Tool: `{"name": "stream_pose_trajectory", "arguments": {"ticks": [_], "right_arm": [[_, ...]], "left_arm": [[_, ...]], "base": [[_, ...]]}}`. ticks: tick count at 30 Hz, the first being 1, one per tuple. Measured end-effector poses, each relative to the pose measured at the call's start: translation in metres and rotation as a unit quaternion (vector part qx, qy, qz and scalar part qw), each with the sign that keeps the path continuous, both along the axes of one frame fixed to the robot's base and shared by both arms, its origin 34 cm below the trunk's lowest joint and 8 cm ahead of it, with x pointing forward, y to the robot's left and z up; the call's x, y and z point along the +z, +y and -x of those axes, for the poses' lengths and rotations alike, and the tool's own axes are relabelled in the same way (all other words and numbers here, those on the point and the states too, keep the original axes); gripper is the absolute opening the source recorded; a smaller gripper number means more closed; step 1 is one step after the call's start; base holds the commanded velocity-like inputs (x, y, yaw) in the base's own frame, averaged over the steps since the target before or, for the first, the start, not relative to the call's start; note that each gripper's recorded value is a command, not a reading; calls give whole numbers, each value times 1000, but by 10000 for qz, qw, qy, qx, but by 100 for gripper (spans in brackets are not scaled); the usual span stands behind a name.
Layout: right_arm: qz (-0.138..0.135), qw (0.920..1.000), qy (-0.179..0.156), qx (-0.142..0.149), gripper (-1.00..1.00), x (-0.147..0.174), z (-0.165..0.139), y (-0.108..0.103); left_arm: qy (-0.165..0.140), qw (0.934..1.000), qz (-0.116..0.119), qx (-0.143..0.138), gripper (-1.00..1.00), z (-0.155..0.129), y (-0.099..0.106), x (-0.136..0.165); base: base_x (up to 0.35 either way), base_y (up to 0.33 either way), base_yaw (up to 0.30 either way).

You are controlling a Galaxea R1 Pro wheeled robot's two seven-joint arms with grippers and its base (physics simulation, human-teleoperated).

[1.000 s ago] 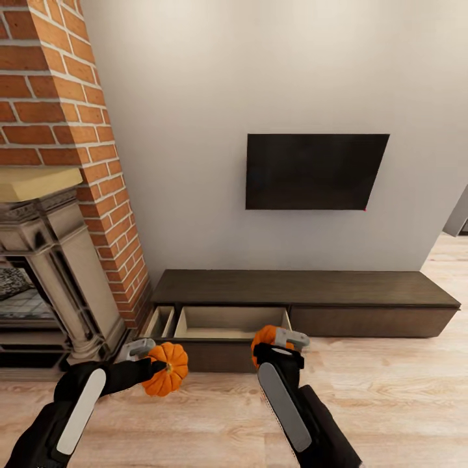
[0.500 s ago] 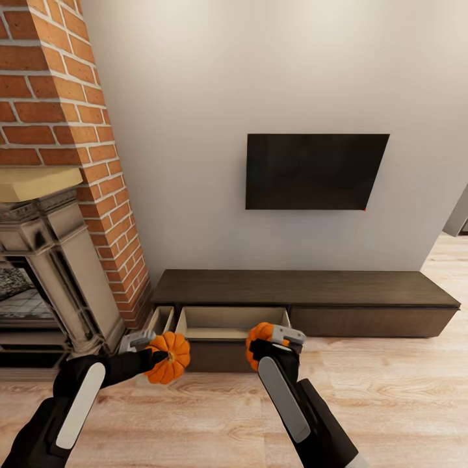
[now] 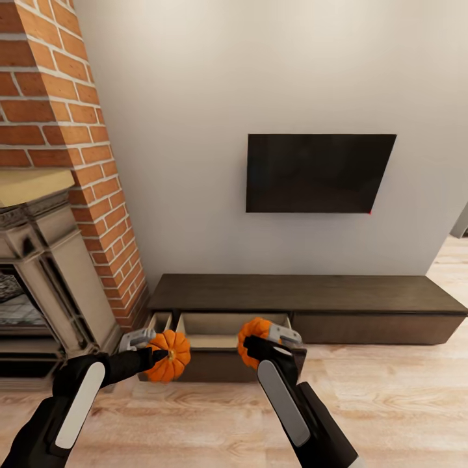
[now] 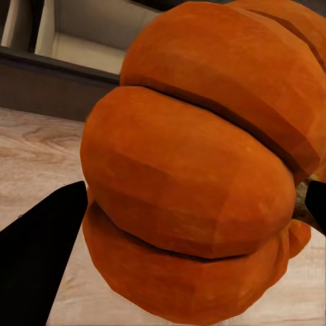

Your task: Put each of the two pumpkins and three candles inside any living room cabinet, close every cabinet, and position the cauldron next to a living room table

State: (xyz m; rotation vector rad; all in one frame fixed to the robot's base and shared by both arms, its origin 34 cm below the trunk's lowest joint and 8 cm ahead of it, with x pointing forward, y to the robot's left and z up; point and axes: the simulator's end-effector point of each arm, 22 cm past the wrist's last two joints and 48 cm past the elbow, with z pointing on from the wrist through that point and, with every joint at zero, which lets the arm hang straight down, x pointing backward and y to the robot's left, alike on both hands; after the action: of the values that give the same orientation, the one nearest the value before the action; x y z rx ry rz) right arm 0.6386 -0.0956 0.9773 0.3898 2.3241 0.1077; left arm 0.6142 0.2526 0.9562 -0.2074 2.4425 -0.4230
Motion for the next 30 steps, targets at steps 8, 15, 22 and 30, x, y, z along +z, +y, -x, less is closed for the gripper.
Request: {"name": "stream_pose_trajectory", "arguments": {"ticks": [8,15,22,30], "right_arm": [[-38,10000,-2,19,-100,-3,0,2],[-41,9999,74,95,-100,-11,3,6],[31,9996,254,112,-100,-27,8,4],[53,9995,295,122,-100,-30,9,4]], "left_arm": [[2,10000,-8,1,-100,0,0,0],[4,10000,-16,2,-100,0,0,0],[5,10000,-21,2,-100,0,1,-1],[19,10000,-26,-1,-100,0,0,-2]], "base": [[325,0,0],[326,0,0],[326,0,0],[326,0,0]]}}
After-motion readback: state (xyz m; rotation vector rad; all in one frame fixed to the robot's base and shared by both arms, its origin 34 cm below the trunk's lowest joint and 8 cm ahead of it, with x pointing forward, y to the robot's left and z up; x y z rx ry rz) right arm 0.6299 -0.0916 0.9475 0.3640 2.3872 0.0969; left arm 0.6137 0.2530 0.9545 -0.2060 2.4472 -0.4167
